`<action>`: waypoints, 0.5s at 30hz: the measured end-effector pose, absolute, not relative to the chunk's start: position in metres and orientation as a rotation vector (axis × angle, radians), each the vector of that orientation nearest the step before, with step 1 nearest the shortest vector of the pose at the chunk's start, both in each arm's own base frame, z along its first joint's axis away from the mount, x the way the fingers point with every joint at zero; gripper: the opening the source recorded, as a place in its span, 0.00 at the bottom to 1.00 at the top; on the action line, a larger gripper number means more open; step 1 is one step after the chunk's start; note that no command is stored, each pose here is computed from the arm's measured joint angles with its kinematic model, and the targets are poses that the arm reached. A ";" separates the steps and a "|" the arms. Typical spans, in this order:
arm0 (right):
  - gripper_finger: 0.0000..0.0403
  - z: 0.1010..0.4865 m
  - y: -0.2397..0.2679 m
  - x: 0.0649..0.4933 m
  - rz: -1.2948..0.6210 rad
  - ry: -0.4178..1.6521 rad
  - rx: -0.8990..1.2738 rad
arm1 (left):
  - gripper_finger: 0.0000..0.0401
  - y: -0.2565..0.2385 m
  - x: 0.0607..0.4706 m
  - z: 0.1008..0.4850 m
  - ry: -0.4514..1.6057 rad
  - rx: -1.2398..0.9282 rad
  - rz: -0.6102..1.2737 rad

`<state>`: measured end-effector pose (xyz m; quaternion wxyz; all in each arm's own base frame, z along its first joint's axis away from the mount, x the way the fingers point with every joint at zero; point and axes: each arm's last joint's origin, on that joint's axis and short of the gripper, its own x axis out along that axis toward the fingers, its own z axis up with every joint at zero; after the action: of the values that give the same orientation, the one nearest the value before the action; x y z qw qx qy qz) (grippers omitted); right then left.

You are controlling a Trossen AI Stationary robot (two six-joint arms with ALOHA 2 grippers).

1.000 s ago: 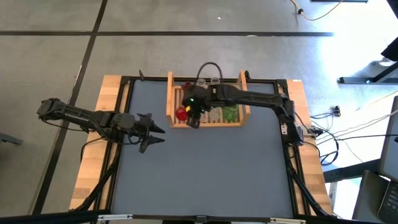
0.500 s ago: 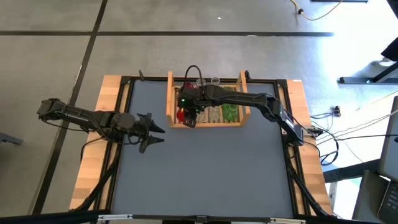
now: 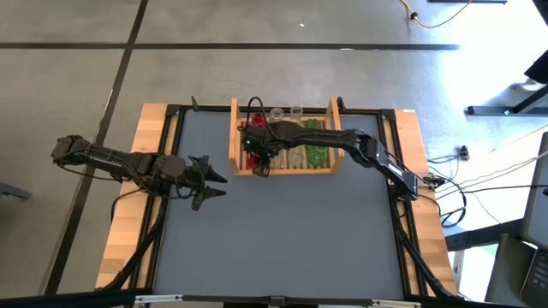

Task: Sort vases onto shelf
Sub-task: Put the red vase on the shelf aligned with the other red vase

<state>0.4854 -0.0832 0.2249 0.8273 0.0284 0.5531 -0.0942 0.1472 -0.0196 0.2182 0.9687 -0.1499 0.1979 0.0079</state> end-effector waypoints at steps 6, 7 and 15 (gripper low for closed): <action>0.41 0.222 -0.087 0.484 -0.224 1.194 0.053 | 0.51 -0.020 0.147 0.218 0.400 -0.303 0.016; 0.41 0.222 -0.087 0.484 -0.228 1.196 0.050 | 0.51 -0.020 0.147 0.218 0.399 -0.303 0.016; 0.41 0.220 -0.086 0.485 -0.209 1.197 0.056 | 0.51 -0.020 0.147 0.218 0.399 -0.303 0.016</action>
<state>0.4852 -0.0859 0.2195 0.8206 0.0261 0.5624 -0.0983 0.1472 -0.0196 0.2183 0.9687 -0.1501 0.1975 0.0079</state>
